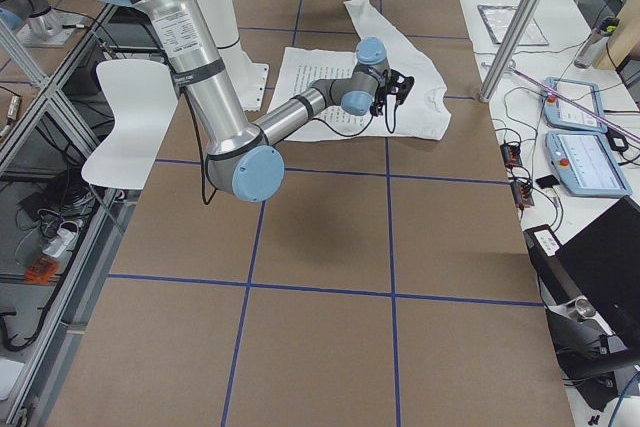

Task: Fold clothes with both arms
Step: 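Drag the grasped sleeve across the shirt toward the other sleeve, release, then grasp the remaining sleeve with the left gripper while the right arm withdraws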

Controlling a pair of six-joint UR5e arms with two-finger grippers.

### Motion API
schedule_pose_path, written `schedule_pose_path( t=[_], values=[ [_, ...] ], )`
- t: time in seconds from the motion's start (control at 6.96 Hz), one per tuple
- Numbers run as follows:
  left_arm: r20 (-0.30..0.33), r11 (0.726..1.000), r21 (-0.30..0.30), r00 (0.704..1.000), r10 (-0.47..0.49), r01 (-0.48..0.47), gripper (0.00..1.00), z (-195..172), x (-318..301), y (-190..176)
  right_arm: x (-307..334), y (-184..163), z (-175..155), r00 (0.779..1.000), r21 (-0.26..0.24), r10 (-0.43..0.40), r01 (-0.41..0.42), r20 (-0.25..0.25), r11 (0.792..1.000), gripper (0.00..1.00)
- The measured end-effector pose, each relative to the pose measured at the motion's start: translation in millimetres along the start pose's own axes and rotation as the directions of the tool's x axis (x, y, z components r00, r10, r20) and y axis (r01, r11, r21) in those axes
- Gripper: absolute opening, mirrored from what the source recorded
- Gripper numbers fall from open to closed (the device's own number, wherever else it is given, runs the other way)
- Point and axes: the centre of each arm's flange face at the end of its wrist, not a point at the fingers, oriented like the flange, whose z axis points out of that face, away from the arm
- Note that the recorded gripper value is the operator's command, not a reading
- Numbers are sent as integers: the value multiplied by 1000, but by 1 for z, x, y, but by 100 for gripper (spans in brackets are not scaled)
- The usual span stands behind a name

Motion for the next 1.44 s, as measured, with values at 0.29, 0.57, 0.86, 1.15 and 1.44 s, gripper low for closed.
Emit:
schedule_pose_path(
  t=[0.29, 0.57, 0.86, 1.15, 1.44],
  values=[
    [5, 1000, -1, 1000, -1, 1, 76, 5, 0, -10, 2, -1, -1, 1000, 1, 0, 0, -1, 1000, 99],
    [11, 1000, -6, 1000, -9, 9, 75, 8, -4, -10, 5, 0, -3, 1000, 1, 0, 0, -1, 1000, 99],
    [13, 1000, -4, 1000, -5, 6, 75, 9, -3, -13, 7, 1, -5, 1000, 1, 0, 0, 0, 1000, 99],
    [15, 1000, -12, 1000, 7, -7, 71, 16, 3, -16, 7, 1, -6, 1000, 0, 0, 0, 0, 1000, 99],
    [15, 1000, -18, 1000, 14, -14, 0, 20, 6, -16, 7, 1, -6, 1000, 0, 0, 0, 0, 1000, 99]
  ],
)
